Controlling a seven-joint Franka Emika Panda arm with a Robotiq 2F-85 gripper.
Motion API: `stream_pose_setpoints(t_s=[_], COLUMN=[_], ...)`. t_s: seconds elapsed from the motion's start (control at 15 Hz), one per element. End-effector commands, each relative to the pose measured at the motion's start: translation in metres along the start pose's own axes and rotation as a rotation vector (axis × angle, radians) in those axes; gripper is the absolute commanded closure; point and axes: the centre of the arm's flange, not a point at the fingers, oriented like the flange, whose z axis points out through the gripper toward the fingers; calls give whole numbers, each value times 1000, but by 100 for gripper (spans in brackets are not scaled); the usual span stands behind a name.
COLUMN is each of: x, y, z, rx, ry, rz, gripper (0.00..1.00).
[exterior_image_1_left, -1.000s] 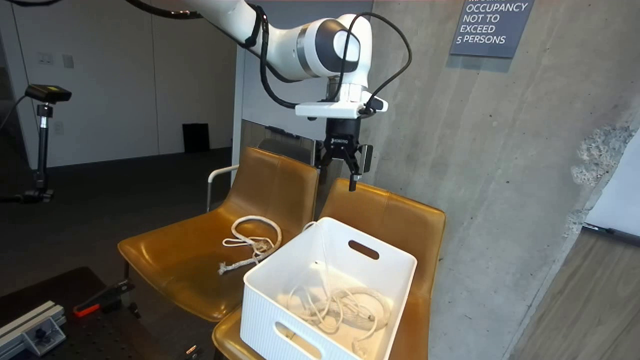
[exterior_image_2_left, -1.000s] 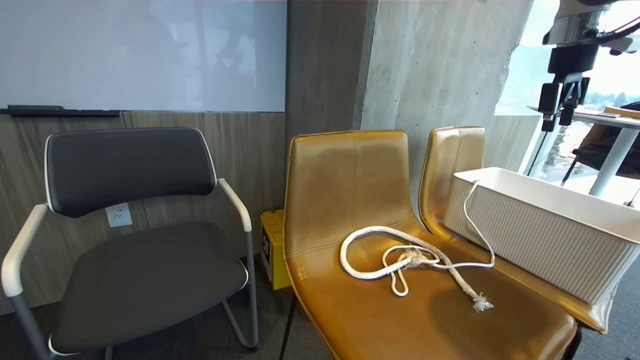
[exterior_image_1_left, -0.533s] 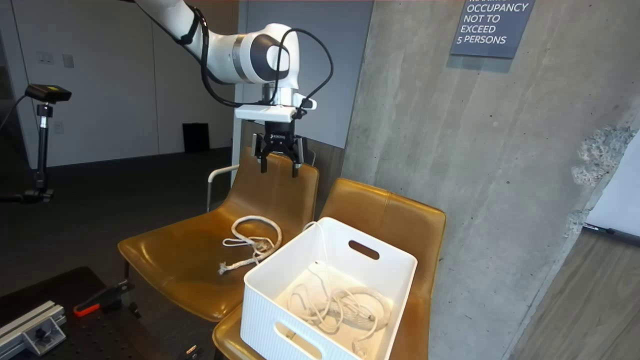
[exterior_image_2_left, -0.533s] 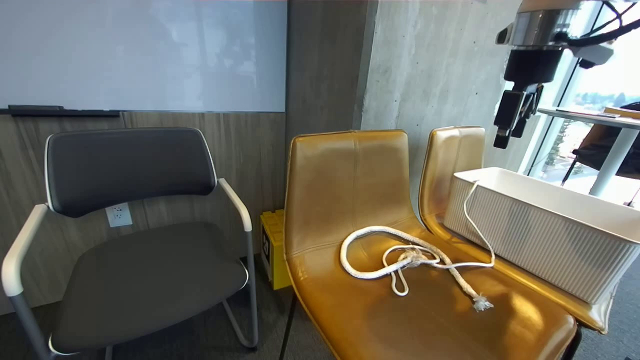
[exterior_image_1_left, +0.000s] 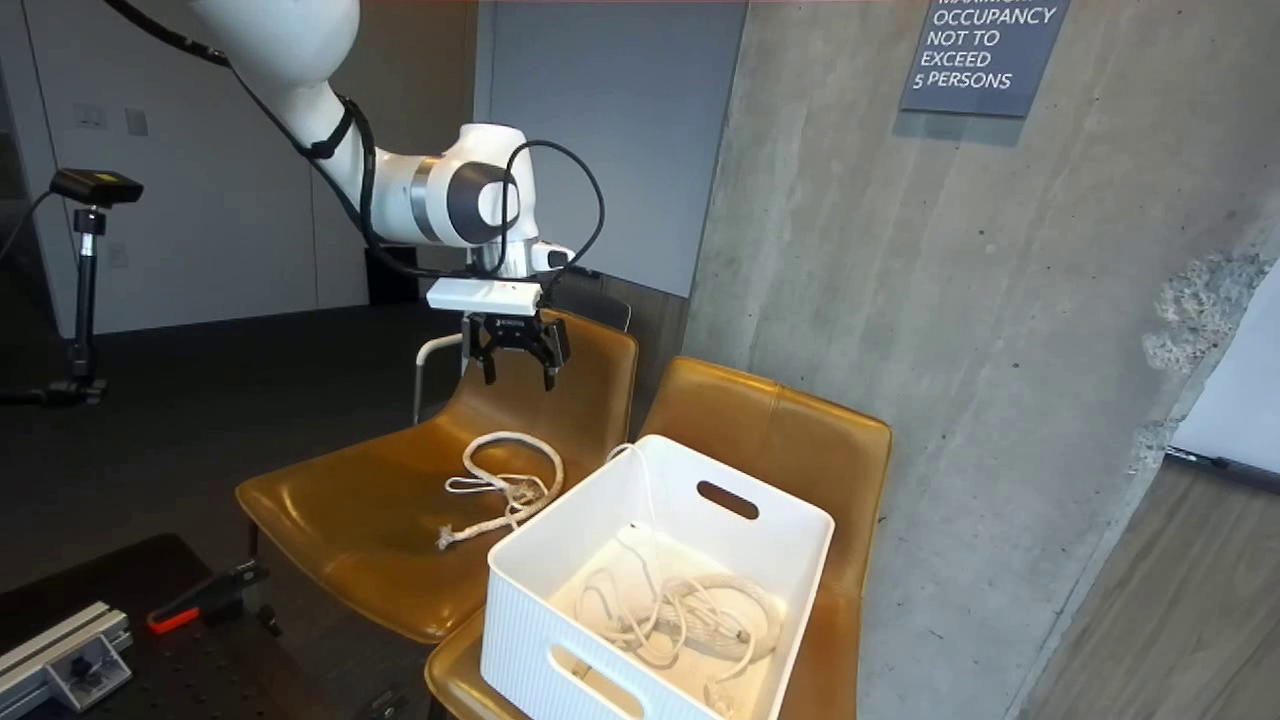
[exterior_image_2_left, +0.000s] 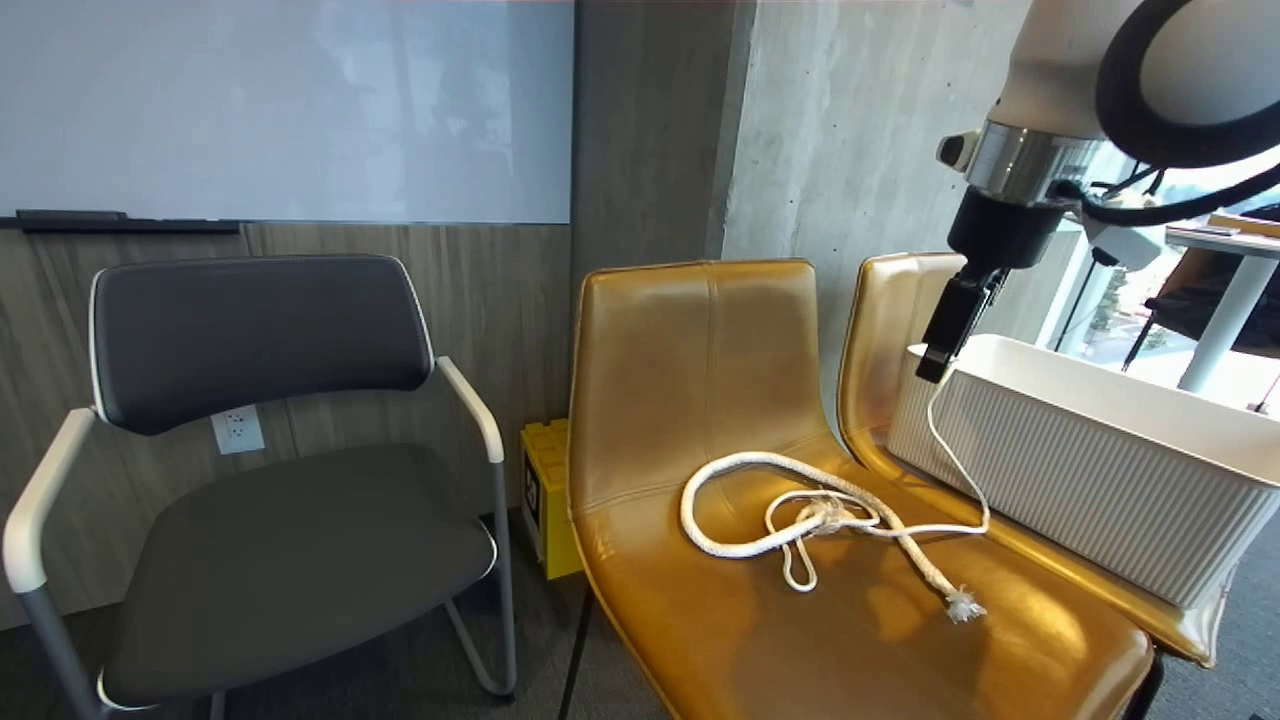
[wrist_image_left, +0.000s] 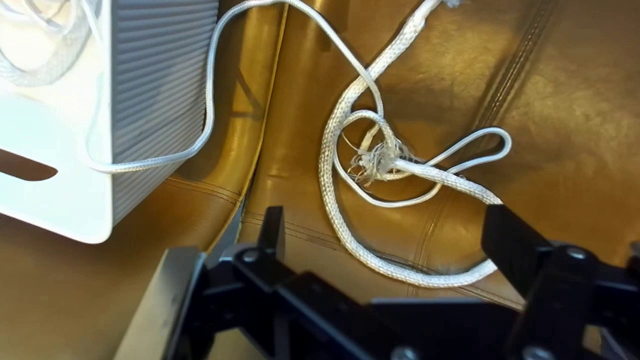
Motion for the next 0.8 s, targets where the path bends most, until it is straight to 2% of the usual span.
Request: stream_pose_setpoints(t_s=[0.0,0.4,0.73], x=[10,30,46], y=[-2,-14,4], z=[44,130,195], rx=[-31,-31,-66], ry=[32,19,-28], rz=[-17,-64,-70], gripper=[0,0,0])
